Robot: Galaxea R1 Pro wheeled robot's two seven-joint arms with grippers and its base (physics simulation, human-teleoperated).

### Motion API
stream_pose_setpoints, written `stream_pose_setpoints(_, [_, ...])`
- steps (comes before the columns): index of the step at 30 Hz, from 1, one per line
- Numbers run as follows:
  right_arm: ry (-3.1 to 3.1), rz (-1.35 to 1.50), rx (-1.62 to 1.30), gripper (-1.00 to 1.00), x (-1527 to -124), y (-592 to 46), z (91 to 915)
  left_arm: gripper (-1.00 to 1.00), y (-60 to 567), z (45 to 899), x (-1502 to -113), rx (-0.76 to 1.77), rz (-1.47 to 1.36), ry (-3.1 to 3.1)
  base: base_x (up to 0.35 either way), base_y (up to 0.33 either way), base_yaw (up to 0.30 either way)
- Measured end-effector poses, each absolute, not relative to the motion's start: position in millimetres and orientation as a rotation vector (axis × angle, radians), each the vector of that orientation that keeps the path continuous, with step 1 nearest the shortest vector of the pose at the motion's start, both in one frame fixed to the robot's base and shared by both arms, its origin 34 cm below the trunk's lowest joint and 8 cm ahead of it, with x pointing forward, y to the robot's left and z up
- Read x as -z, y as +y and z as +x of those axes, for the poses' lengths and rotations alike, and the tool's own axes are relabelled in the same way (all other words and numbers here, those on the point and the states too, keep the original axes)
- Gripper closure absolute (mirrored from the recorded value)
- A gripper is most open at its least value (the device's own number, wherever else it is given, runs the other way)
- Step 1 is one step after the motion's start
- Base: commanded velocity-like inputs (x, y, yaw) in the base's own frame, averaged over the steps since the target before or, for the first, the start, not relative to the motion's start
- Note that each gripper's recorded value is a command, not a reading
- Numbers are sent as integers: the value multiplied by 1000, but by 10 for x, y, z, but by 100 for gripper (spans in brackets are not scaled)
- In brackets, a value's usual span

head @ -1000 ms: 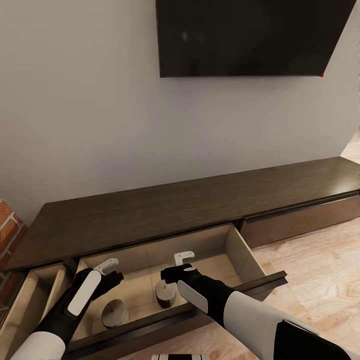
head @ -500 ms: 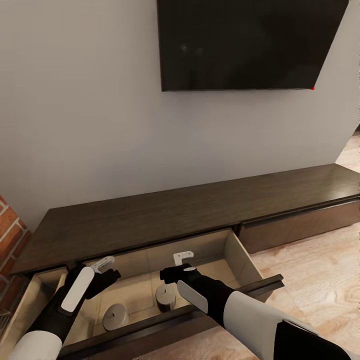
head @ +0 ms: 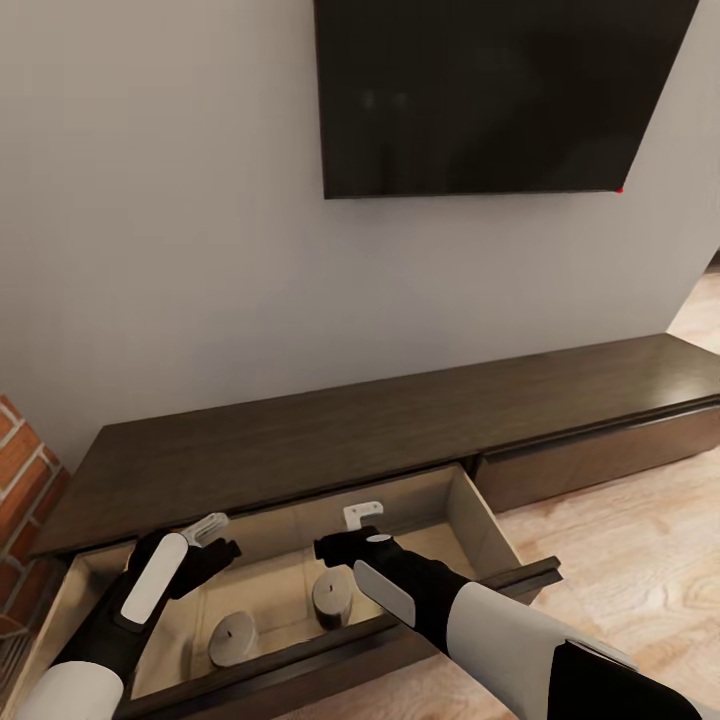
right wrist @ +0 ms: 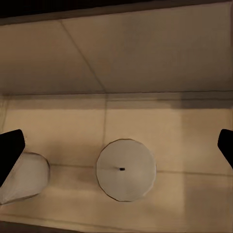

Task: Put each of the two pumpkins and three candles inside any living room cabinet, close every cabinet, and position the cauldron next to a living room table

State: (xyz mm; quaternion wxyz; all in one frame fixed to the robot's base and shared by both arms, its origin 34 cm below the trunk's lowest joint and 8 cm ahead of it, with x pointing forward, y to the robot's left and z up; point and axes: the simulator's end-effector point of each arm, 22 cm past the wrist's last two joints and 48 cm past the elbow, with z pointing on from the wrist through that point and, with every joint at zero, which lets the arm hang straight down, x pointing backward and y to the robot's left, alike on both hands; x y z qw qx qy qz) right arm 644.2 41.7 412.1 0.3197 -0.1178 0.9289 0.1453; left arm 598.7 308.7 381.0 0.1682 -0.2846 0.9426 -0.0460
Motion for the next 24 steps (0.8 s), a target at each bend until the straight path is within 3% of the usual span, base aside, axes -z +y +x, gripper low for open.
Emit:
stream_pose_setpoints(4, [2419, -291, -390, -100, -4243, 425, 6509, -100, 3089, 6011, -3899, 131, -810, 2680, -231, 41, 0])
stream_pose_setpoints(15, [2384, -279, -423, -100, -4550, 478, 6609, -100, 3085, 6084, -4162, 135, -807, 2676, -20, 3, 0])
stream_pose_setpoints(24, [2355, -262, -429, -100, -4816, 475, 6711, -100, 3078, 6148, -4397, 139, -804, 2668, -268, 66, -129])
